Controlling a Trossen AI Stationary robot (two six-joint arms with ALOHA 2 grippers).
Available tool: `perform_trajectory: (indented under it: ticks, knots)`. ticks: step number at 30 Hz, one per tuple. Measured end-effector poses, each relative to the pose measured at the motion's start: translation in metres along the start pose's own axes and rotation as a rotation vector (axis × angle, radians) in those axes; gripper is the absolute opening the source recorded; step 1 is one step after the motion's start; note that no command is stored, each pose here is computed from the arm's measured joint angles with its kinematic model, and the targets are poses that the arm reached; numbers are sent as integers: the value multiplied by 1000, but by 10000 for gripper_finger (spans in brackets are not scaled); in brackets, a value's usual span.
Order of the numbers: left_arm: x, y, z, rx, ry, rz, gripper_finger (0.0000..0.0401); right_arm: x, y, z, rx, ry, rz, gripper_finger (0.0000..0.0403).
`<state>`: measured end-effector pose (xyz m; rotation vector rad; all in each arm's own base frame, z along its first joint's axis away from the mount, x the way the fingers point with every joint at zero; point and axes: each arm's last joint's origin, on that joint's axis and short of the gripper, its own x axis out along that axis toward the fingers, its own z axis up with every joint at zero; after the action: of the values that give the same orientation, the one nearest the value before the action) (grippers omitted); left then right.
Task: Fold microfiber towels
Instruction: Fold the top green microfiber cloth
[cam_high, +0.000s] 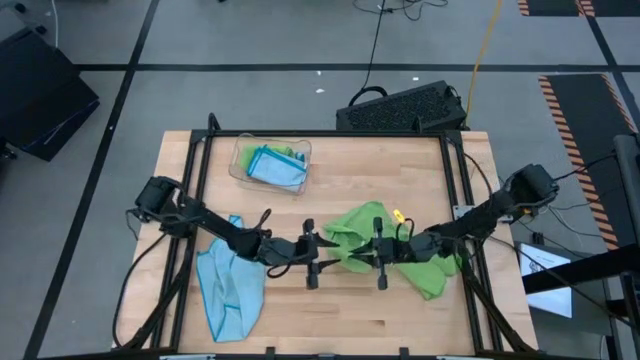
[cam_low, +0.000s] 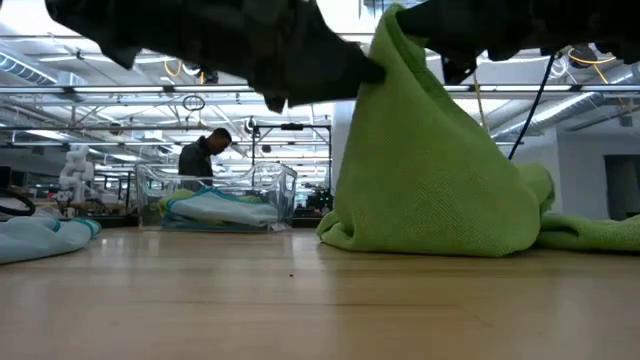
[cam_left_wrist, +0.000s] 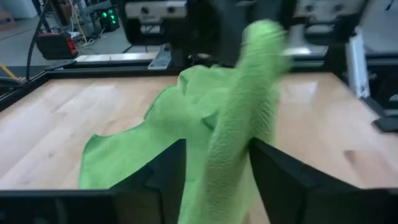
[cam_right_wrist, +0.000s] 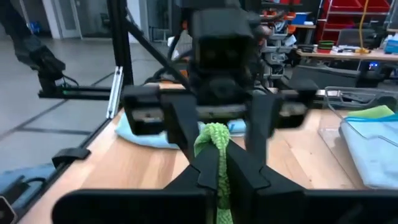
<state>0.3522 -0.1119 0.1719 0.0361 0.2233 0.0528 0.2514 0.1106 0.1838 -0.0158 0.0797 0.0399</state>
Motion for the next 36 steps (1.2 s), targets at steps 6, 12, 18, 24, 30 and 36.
perform_trajectory:
  ticks: [6,12,18,24,30,36]
  knots:
    - [5,3,-4,51,35,16,63,5,3,0,-40,12,2,48]
    - [-18,0,10,114,149,22,14,-7,0,3,-14,149,3,116]
    - [-40,-9,8,136,298,-20,6,-31,-11,-4,75,409,-21,163]
    - [-43,-15,1,85,357,-21,41,-42,-16,-14,133,554,-79,166]
    - [-45,-14,-5,21,412,0,114,-44,-17,-17,113,591,-91,161]
    - [-46,-22,-3,5,405,-131,141,-49,-23,-29,97,616,-140,160]
